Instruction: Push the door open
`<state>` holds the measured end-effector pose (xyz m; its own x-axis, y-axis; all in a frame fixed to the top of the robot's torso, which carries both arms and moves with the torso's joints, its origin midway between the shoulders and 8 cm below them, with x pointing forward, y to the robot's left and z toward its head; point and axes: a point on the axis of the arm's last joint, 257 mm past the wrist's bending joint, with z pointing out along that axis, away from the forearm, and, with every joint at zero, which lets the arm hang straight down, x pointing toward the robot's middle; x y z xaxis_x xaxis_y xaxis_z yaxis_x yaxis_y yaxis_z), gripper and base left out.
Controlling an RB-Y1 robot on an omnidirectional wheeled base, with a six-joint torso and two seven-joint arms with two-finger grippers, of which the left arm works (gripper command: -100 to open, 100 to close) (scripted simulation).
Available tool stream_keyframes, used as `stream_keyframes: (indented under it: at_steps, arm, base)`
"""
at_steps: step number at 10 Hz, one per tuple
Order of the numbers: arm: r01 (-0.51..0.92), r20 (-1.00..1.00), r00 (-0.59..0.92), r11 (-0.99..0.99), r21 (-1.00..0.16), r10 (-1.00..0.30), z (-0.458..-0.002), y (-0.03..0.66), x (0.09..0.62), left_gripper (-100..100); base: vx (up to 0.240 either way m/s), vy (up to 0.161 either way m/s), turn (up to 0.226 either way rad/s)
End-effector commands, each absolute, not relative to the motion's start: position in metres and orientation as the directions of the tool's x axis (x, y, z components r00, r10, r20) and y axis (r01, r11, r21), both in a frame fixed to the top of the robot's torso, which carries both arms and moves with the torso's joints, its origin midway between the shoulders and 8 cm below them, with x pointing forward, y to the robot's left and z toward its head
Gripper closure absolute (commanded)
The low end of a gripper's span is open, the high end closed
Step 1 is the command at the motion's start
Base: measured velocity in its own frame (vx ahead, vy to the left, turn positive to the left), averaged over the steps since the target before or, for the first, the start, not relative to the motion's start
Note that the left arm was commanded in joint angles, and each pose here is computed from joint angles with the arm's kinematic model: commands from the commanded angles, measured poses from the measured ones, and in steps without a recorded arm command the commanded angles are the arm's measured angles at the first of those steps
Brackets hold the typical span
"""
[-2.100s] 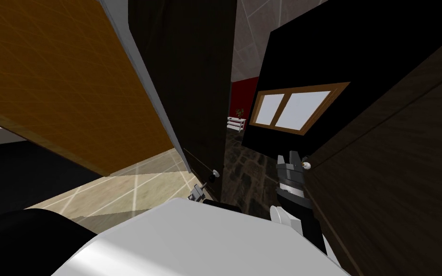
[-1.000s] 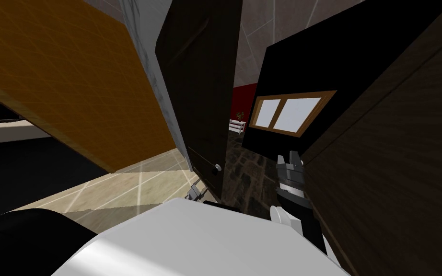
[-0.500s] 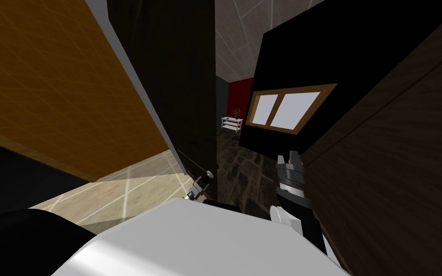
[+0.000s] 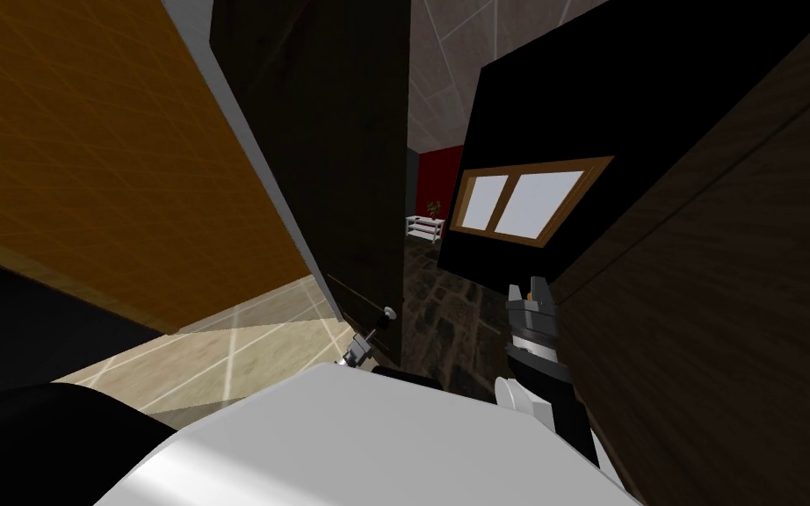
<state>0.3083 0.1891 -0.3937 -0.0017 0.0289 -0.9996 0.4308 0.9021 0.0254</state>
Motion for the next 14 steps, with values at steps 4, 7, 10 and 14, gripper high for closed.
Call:
stream_keyframes:
  at_steps: [4,7,10,14]
  arm:
    - [0.426,-0.999,-0.006,0.903,0.045,0.053,-0.395,0.207,0.302,-100]
    - [0.395,-1.000,0.000,0.919,0.000,0.000,-0.392,0.196,0.301,-100]
    - [0.421,-0.999,-0.006,0.907,0.028,0.034,-0.397,0.195,0.282,-100]
    - [0.452,-0.998,-0.009,0.891,0.046,0.056,-0.402,0.183,0.250,-100]
  base:
    - [-0.071,0.005,0.051]
    - [-0.172,0.029,0.079]
    - [0.073,0.010,0.034]
    - [0.195,-0.016,0.043]
